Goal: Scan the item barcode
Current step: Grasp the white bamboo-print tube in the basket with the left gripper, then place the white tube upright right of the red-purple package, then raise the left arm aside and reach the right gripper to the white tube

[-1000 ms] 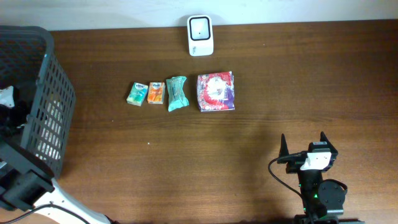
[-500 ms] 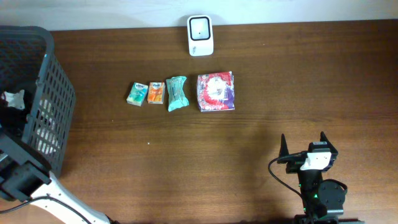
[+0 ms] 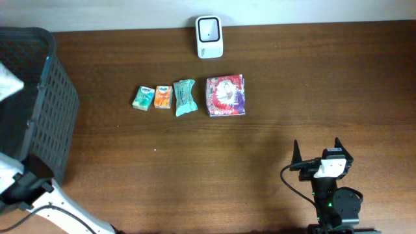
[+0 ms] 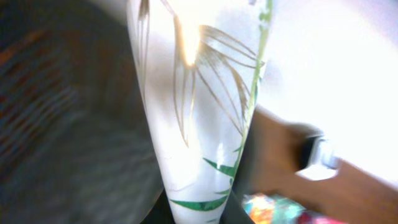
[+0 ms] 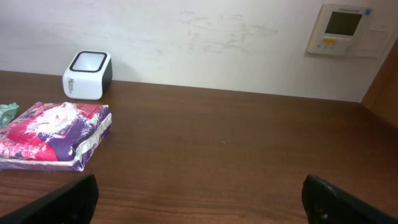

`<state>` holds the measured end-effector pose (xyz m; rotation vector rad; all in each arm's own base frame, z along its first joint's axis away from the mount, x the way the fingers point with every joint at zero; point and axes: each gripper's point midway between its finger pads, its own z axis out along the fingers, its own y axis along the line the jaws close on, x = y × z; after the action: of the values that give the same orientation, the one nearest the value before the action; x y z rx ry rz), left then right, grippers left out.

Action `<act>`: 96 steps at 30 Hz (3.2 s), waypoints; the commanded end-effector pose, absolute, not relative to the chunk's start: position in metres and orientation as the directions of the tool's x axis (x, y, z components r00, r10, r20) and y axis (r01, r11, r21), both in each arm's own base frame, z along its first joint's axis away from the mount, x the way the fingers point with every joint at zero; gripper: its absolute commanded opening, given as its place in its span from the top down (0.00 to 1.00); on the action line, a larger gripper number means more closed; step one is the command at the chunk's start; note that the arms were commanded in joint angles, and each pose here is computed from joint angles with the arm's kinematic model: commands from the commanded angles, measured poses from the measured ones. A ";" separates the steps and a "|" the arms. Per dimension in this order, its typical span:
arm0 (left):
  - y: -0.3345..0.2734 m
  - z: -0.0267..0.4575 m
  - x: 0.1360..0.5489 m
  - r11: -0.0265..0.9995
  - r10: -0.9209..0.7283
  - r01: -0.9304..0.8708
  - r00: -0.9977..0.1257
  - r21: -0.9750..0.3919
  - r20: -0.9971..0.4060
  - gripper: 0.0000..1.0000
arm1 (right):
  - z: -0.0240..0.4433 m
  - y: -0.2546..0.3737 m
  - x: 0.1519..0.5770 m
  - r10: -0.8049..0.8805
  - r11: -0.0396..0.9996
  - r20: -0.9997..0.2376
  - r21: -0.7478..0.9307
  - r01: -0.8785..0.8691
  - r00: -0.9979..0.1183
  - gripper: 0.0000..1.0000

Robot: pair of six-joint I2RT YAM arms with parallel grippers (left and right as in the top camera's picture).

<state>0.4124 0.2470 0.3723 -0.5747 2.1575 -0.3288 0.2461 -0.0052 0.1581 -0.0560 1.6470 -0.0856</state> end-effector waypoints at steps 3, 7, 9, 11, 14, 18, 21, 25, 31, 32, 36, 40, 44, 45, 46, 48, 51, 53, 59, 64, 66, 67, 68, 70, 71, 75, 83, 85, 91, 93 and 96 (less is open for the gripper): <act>0.098 0.475 0.413 0.785 -0.440 0.192 -0.497 -0.589 -0.748 1.00 | 0.155 -0.005 0.246 -0.096 0.995 -0.992 -0.098 0.016 -0.083 0.02; -0.013 0.458 0.444 0.769 -0.384 0.196 -0.620 -0.609 -0.684 1.00 | 0.155 -0.005 0.246 -0.096 0.995 -0.992 -0.098 0.016 -0.084 0.02; -0.059 0.435 0.459 0.761 -0.494 -0.009 -0.656 -0.649 -0.571 1.00 | 0.155 -0.005 0.246 -0.096 0.995 -0.992 -0.098 0.016 -0.083 0.02; -0.132 0.417 0.475 0.784 -0.450 0.005 -0.683 -0.620 -0.575 1.00 | 0.155 -0.005 0.246 -0.096 0.995 -0.992 -0.098 0.016 -0.084 0.02; -0.236 0.365 0.493 0.787 -0.349 0.071 -0.768 -0.612 -0.537 1.00 | 0.155 -0.005 0.246 -0.096 0.995 -0.992 -0.098 0.016 -0.083 0.02; -0.354 0.249 0.497 0.792 -0.213 0.101 -0.879 -0.602 -0.427 1.00 | 0.155 -0.005 0.246 -0.096 0.995 -0.992 -0.098 0.016 -0.084 0.02; -0.410 0.171 0.486 0.830 -0.133 0.119 -0.907 -0.545 -0.399 1.00 | 0.155 -0.005 0.246 -0.096 0.995 -0.992 -0.098 0.016 -0.083 0.02; -0.440 0.109 0.473 0.883 -0.080 0.125 -0.909 -0.452 -0.409 1.00 | 0.155 -0.005 0.246 -0.096 0.995 -0.992 -0.098 0.016 -0.084 0.02; -0.437 0.053 0.472 0.926 -0.060 0.094 -0.920 -0.366 -0.388 0.78 | 0.155 -0.005 0.246 -0.096 0.995 -0.992 -0.098 0.016 -0.084 0.02; -0.437 0.053 0.472 0.925 -0.061 0.094 -0.920 -0.367 -0.388 0.59 | 0.155 -0.005 0.246 -0.096 0.995 -0.992 -0.098 0.016 -0.083 0.02; -0.440 0.067 0.473 0.920 -0.021 0.148 -0.907 -0.364 -0.421 0.43 | 0.155 -0.005 0.246 -0.096 0.995 -0.992 -0.098 0.016 -0.084 0.02; -0.426 0.192 0.482 0.878 0.037 0.316 -0.794 -0.360 -0.607 0.37 | 0.155 -0.005 0.246 -0.096 0.995 -0.992 -0.098 0.016 -0.083 0.02; -0.284 0.279 0.482 0.982 0.076 0.172 -0.736 -0.078 -0.673 0.05 | 0.155 -0.005 0.246 -0.096 0.995 -0.992 -0.098 0.016 -0.084 0.02; -0.238 0.283 0.481 0.997 0.062 0.079 -0.756 0.003 -0.652 0.01 | 0.155 -0.005 0.246 -0.096 0.995 -0.992 -0.098 0.016 -0.083 0.02; -0.209 0.282 0.480 0.999 0.048 0.023 -0.774 0.049 -0.631 0.01 | 0.155 -0.005 0.246 -0.096 0.995 -0.992 -0.098 0.016 -0.084 0.02; -0.142 0.271 0.479 0.989 -0.007 -0.089 -0.832 0.120 -0.554 0.01 | 0.155 -0.005 0.246 -0.096 0.995 -0.992 -0.098 0.016 -0.083 0.02; -0.069 0.270 0.494 0.967 -0.113 -0.218 -0.828 0.130 -0.550 0.01 | 0.155 -0.005 0.246 -0.096 0.995 -0.992 -0.098 0.016 -0.083 0.02; -0.043 0.267 0.498 0.962 -0.181 -0.260 -0.828 0.078 -0.531 0.01 | 0.155 -0.005 0.246 -0.096 0.995 -0.992 -0.098 0.016 -0.084 0.02; -0.024 0.265 0.500 0.956 -0.231 -0.290 -0.825 0.036 -0.515 0.01 | 0.156 0.001 0.246 -0.095 0.995 -0.993 -0.094 -0.018 -0.076 0.02; -0.024 0.265 0.500 0.956 -0.231 -0.290 -0.825 0.036 -0.515 0.01 | 0.192 0.128 0.188 -0.065 0.661 -0.985 -0.163 -0.732 0.161 0.02; -0.024 0.265 0.500 0.956 -0.231 -0.290 -0.825 0.036 -0.515 0.01 | 0.205 0.131 0.183 -0.031 0.640 -0.980 -0.170 -0.749 0.196 0.02; -0.024 0.265 0.500 0.956 -0.231 -0.290 -0.825 0.036 -0.516 0.01 | 0.231 0.130 0.178 0.034 0.649 -0.965 -0.176 -0.740 0.260 0.02; -0.024 0.265 0.500 0.956 -0.231 -0.290 -0.825 0.036 -0.516 0.01 | 0.247 0.127 0.175 0.059 0.665 -0.947 -0.200 -0.720 0.317 0.02; -0.024 0.265 0.500 0.956 -0.231 -0.290 -0.825 0.036 -0.515 0.01 | 0.309 0.101 0.170 0.139 0.794 -0.854 -0.207 -0.571 0.502 0.02; -0.024 0.265 0.500 0.956 -0.231 -0.290 -0.825 0.036 -0.516 0.01 | 0.329 0.092 0.167 0.145 0.831 -0.827 -0.196 -0.520 0.543 0.02; -0.024 0.265 0.500 0.956 -0.231 -0.290 -0.825 0.036 -0.516 0.01 | 0.406 0.080 0.161 0.080 0.879 -0.770 -0.246 -0.409 0.634 0.02; -0.024 0.265 0.500 0.956 -0.231 -0.290 -0.825 0.036 -0.516 0.01 | 0.412 0.076 0.369 -0.200 0.864 -0.959 -0.076 -0.497 -0.201 0.02; -0.024 0.265 0.500 0.956 -0.231 -0.290 -0.825 0.036 -0.516 0.01 | 0.364 0.054 0.410 -0.216 0.922 -0.824 0.004 -0.387 -0.523 0.02; -0.024 0.265 0.500 0.957 -0.230 -0.289 -0.825 0.036 -0.515 0.01 | 0.218 0.135 0.445 -0.307 0.814 -0.486 0.311 -0.491 -0.818 0.02; -0.024 0.265 0.500 0.957 -0.230 -0.289 -0.825 0.036 -0.515 0.01 | 0.192 0.142 0.450 -0.287 0.832 -0.423 0.335 -0.443 -0.859 0.02; -0.024 0.265 0.500 0.957 -0.230 -0.289 -0.825 0.036 -0.516 0.01 | 0.137 0.101 0.464 -0.004 0.981 -0.242 0.188 -0.051 -0.970 0.17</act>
<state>0.5003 -0.0239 0.2623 -0.3758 2.5843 0.1521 0.4538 0.1230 0.1598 -0.3312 2.7993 0.4763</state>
